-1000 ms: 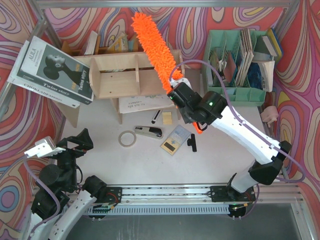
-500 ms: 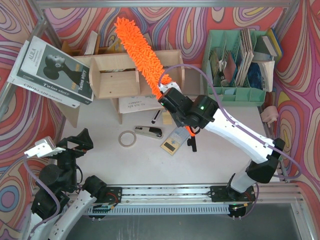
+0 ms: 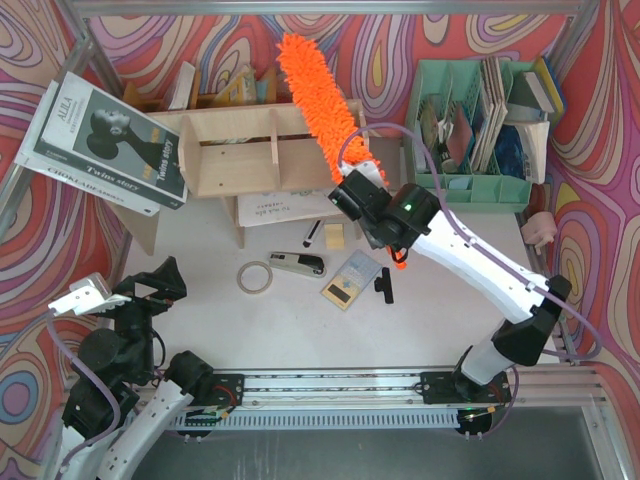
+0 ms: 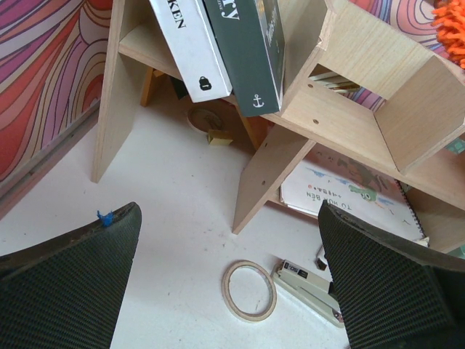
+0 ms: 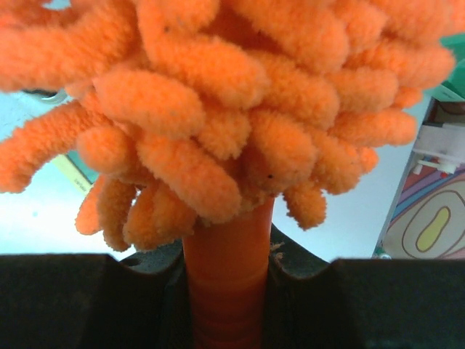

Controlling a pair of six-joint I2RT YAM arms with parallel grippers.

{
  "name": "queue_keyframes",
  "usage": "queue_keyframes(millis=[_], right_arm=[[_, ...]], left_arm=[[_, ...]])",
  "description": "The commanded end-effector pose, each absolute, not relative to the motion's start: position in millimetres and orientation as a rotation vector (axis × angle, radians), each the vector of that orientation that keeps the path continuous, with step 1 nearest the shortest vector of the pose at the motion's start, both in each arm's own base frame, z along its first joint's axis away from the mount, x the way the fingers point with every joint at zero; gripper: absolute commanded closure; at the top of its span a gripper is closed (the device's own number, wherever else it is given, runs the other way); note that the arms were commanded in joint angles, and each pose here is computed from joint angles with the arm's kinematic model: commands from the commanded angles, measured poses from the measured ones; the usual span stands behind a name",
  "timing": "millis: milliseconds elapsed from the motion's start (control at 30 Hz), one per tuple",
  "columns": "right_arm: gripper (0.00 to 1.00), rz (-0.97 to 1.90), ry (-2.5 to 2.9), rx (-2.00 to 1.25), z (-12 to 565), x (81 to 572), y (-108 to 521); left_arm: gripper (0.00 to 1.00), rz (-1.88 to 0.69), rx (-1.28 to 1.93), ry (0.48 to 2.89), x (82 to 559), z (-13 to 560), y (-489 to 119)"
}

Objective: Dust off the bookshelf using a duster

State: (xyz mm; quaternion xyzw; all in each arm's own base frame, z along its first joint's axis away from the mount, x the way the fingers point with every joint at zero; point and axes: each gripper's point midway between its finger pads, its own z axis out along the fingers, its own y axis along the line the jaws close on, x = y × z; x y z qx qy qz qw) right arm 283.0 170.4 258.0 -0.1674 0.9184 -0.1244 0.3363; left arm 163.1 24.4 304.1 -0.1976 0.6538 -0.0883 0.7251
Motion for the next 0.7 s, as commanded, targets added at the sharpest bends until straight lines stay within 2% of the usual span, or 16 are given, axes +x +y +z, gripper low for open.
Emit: queue_keyframes(millis=[0,167,333,533,667], right_arm=[[1.00,-0.384,2.343,-0.244,282.6,287.1,133.3],[1.00,-0.404,2.313,-0.173,297.9,289.4,116.6],[1.00,-0.301,2.282,-0.204,316.2,293.4,128.9],[1.00,-0.091,2.257,-0.334,331.6,293.6,170.7],[1.00,-0.126,2.253,-0.452,326.9,286.3,201.1]], left_arm=[[0.02,-0.186,-0.456,1.436,162.3,302.5,27.8],[0.02,-0.189,-0.457,1.434,162.2,302.7,27.7],[0.02,-0.188,-0.457,1.434,162.4,303.1,27.5],[0.02,-0.186,-0.456,1.434,162.7,303.3,27.7],[0.02,-0.182,-0.454,1.438,163.6,302.6,27.0]])
